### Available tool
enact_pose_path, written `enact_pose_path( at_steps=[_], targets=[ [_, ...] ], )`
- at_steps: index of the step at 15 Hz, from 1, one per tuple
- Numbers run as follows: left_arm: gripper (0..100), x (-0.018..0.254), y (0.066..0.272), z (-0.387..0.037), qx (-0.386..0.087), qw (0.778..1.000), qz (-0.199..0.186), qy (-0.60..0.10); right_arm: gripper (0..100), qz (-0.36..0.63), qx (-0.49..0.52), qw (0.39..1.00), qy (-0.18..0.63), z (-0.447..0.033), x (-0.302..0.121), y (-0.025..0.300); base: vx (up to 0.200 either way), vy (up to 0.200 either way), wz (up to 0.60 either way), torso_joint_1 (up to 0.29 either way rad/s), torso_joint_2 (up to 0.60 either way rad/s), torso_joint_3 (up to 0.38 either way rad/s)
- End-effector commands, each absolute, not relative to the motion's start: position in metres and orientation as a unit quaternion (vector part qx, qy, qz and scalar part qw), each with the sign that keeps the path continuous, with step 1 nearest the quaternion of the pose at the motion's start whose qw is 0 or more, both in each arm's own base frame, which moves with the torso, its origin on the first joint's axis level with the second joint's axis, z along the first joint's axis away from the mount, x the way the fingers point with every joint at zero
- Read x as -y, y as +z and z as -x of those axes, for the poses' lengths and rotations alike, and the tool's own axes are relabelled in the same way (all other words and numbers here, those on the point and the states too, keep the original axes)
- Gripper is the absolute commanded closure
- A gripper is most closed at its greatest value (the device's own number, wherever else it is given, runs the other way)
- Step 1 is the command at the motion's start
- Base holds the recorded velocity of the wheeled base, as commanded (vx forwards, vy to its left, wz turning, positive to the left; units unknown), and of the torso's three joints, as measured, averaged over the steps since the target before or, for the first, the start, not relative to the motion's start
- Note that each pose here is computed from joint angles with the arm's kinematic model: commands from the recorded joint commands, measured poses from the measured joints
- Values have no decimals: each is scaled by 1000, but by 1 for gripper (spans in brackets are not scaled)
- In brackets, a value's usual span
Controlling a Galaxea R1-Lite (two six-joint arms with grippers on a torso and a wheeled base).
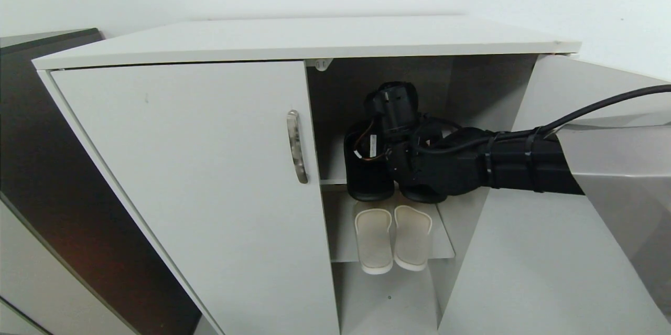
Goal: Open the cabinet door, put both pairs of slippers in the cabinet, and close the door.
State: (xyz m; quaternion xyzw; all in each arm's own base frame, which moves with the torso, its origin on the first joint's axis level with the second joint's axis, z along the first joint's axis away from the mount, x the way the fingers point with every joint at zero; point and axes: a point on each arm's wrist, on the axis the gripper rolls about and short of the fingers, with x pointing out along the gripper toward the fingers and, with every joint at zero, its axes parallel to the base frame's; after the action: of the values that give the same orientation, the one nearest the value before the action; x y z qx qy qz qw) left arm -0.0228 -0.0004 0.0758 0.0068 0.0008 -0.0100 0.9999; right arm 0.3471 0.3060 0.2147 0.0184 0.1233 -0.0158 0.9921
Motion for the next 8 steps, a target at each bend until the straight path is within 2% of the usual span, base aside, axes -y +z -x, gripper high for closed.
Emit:
enact_pose_path(
  at_steps=[1, 5, 8],
  targets=[
    [100, 0, 76, 23, -1, 1000, -7, -10, 0, -21, -111, 993, -22, -325, -302, 231, 0, 0, 0, 0, 0, 0],
    [100, 0, 76, 23, -1, 1000, -7, -10, 0, -15, -108, 994, 1, -277, -300, 240, 0, 0, 0, 0, 0, 0],
    [100, 0, 76, 23, -1, 1000, -7, -10, 0, -12, -118, 992, 35, -235, -293, 231, 0, 0, 0, 0, 0, 0]
  ],
)
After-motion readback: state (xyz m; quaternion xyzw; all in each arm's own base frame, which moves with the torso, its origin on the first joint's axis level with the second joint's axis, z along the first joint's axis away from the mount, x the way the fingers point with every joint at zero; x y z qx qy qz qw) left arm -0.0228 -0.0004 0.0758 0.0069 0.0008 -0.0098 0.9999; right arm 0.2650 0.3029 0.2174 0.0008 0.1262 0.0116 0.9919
